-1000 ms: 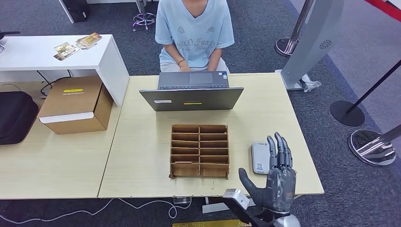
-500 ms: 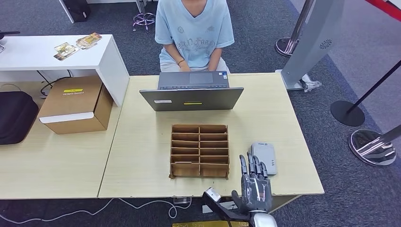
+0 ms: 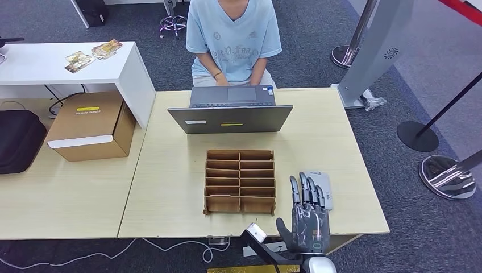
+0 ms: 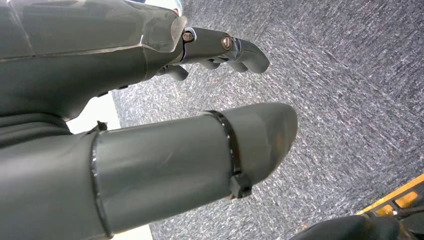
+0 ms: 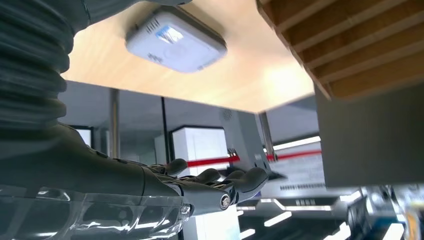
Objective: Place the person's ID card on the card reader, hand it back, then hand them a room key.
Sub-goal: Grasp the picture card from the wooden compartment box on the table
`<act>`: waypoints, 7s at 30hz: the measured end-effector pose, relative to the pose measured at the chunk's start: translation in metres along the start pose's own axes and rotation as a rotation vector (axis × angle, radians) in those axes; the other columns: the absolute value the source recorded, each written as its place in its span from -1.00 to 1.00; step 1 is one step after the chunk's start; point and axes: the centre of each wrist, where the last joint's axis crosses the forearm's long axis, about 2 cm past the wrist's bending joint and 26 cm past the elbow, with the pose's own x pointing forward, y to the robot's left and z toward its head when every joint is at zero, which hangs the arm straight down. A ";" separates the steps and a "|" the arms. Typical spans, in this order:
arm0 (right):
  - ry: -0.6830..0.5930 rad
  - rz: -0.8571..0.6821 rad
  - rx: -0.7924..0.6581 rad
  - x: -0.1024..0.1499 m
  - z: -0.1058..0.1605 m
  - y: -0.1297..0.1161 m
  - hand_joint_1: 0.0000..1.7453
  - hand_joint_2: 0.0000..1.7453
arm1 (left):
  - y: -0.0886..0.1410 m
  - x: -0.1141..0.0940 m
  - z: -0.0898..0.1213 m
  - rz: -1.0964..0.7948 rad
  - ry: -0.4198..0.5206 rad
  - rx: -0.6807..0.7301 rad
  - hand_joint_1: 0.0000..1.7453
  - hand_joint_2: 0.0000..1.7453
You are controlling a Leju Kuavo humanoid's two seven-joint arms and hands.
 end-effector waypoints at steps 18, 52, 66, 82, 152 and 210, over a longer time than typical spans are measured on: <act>-0.351 -0.094 0.117 0.022 0.000 0.005 -1.00 1.00 | 0.000 0.000 0.000 -0.018 -0.007 0.005 -1.00 -1.00; -0.471 -0.192 -0.062 0.039 -0.009 0.008 -1.00 1.00 | 0.001 0.001 0.000 -0.034 -0.015 -0.002 -1.00 -1.00; -0.453 -0.181 -0.024 0.040 -0.008 0.012 -1.00 1.00 | 0.001 0.001 0.000 -0.036 -0.016 -0.002 -1.00 -1.00; -0.456 -0.187 0.059 0.050 -0.026 0.012 -1.00 1.00 | 0.002 -0.001 -0.001 -0.042 -0.023 -0.003 -1.00 -1.00; -0.401 -0.018 0.239 0.072 -0.046 0.034 -1.00 1.00 | 0.004 -0.003 -0.002 -0.067 -0.013 -0.015 -1.00 -1.00; -0.356 0.023 0.270 0.080 -0.062 0.036 -1.00 1.00 | 0.003 0.000 -0.002 -0.120 -0.028 -0.024 -1.00 -1.00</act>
